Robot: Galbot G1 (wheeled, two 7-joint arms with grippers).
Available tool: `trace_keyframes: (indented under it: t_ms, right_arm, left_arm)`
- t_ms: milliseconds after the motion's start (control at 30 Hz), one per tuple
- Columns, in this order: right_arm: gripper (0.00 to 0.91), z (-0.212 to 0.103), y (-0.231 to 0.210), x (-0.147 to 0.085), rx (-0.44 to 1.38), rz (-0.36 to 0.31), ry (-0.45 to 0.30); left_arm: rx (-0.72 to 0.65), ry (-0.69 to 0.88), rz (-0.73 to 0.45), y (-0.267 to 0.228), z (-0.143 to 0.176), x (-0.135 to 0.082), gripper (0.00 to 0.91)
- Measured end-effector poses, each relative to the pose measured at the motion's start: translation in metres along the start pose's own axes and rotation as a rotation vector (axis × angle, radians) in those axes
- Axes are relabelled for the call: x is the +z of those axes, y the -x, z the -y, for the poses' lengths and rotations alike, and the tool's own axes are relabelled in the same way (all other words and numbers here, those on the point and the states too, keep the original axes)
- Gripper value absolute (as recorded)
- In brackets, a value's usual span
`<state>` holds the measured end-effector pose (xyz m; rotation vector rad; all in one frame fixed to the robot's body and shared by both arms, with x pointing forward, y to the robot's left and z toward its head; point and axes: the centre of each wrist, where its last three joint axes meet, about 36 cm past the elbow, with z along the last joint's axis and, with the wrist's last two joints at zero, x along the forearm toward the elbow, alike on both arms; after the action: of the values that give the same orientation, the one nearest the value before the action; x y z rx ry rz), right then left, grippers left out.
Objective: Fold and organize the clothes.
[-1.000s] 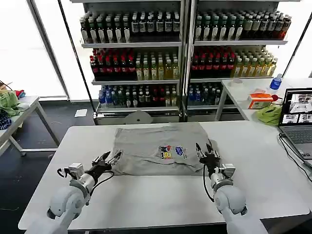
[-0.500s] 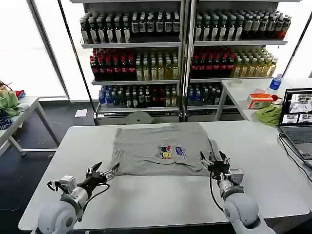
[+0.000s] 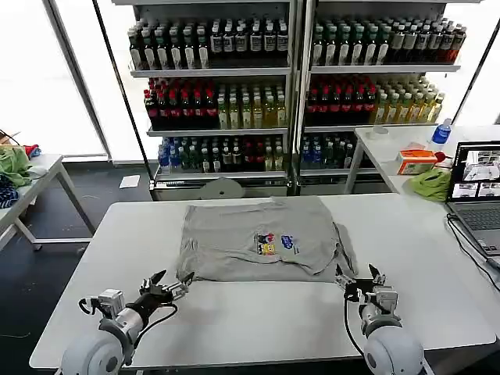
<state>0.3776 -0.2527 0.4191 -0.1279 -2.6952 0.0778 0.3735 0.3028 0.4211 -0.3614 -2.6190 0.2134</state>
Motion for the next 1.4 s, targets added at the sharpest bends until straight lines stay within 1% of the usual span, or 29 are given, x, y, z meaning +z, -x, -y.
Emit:
trace_keyframes:
  t_ms: [67, 100, 133, 167, 200, 233, 267, 300, 333, 733, 767, 800, 833, 867, 900, 1233, 1400]
  right_arm:
    - [0.897, -0.002, 0.001, 0.0, 0.005, -0.006, 0.001]
    - [0.867, -0.003, 0.002, 0.0, 0.009, -0.01, 0.0]
    - [0.856, -0.004, 0.004, 0.001, 0.013, -0.016, -0.002]
    - [0.816, -0.005, 0.005, 0.001, 0.016, -0.02, -0.003]
    - [0.756, -0.006, 0.006, 0.002, 0.018, -0.024, -0.004]
    - [0.625, -0.006, 0.007, 0.002, 0.021, -0.028, -0.004]
    - [0.181, -0.007, 0.008, 0.002, 0.022, -0.031, -0.004]
    - [0.04, -0.007, 0.009, 0.003, 0.023, -0.034, -0.005]
    - [0.0, -0.008, 0.011, 0.003, 0.025, -0.038, -0.005]
    - [0.0, -0.024, 0.017, 0.005, 0.003, -0.06, -0.006]
    - [0.0, -0.024, 0.018, 0.005, 0.003, -0.059, -0.006]
    - [0.0, -0.024, 0.018, 0.005, 0.003, -0.058, -0.006]
    - [0.0, -0.024, 0.018, 0.005, 0.003, -0.058, -0.006]
    - [0.0, -0.024, 0.019, 0.005, 0.003, -0.06, -0.006]
    - [0.0, -0.024, 0.019, 0.005, 0.003, -0.06, -0.007]
    - [0.0, -0.024, 0.018, 0.01, -0.008, -0.06, -0.002]
    - [0.0, -0.023, 0.018, 0.009, -0.018, -0.058, 0.002]
  left_arm:
    - [0.0, -0.002, -0.005, 0.004, -0.001, 0.001, 0.907]
    - [-0.001, -0.003, -0.006, 0.006, -0.002, 0.001, 0.907]
    - [-0.001, -0.003, -0.007, 0.008, -0.002, 0.0, 0.907]
    - [-0.001, -0.004, -0.01, 0.011, -0.003, 0.001, 0.907]
    - [0.0, -0.005, -0.012, 0.013, -0.003, 0.001, 0.907]
    - [-0.001, -0.006, -0.013, 0.016, -0.003, 0.001, 0.907]
    - [0.001, -0.006, -0.015, 0.018, -0.004, 0.001, 0.907]
    - [0.003, -0.007, -0.016, 0.021, -0.004, 0.001, 0.907]
    - [0.004, -0.007, -0.018, 0.023, -0.004, 0.001, 0.907]
    - [0.005, -0.014, -0.04, 0.046, -0.016, 0.006, 0.907]
    - [0.002, -0.015, -0.043, 0.047, -0.017, 0.006, 0.806]
    - [0.0, -0.015, -0.047, 0.048, -0.019, 0.007, 0.514]
    - [0.0, -0.014, -0.05, 0.049, -0.02, 0.008, 0.343]
    - [0.0, -0.014, -0.052, 0.049, -0.022, 0.008, 0.071]
    - [0.0, -0.013, -0.053, 0.049, -0.022, 0.008, 0.02]
    - [0.016, 0.006, -0.064, 0.045, -0.026, 0.012, 0.01]
    - [0.025, 0.019, -0.059, 0.042, -0.023, 0.009, 0.01]
